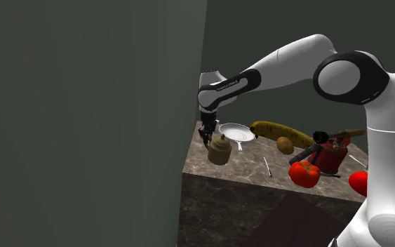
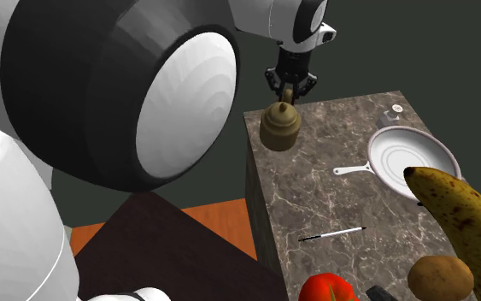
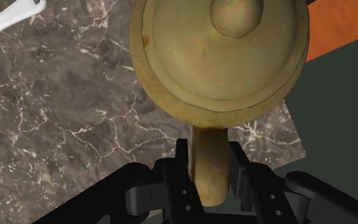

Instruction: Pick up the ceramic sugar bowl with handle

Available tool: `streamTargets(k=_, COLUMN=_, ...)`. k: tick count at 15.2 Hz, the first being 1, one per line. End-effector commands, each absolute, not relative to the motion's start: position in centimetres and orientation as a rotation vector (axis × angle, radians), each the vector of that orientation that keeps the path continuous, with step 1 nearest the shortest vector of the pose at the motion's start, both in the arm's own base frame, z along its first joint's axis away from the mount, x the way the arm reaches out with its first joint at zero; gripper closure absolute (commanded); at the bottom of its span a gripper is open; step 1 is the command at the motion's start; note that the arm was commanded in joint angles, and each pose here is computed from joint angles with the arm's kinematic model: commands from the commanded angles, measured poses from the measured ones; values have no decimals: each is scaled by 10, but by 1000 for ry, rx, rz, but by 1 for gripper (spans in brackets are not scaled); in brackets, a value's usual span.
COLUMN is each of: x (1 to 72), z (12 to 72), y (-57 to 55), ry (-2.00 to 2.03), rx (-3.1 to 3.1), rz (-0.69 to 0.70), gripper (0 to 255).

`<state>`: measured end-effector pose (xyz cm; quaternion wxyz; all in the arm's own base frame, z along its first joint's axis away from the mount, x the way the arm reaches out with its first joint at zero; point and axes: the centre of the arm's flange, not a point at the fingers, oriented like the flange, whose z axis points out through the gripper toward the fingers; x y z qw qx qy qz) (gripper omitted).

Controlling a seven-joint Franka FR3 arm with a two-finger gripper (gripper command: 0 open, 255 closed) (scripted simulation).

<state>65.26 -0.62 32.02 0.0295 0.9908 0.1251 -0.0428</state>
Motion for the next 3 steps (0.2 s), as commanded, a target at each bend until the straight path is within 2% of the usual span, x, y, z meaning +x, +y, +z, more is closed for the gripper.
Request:
streamTargets(k=1, x=652, z=331, y=-6, ry=387, rx=3055, rz=-131, gripper=255)
streamTargets(k=3, x=652, z=332, y=-6, ry=387, rx=3055, rz=-131, gripper=255)
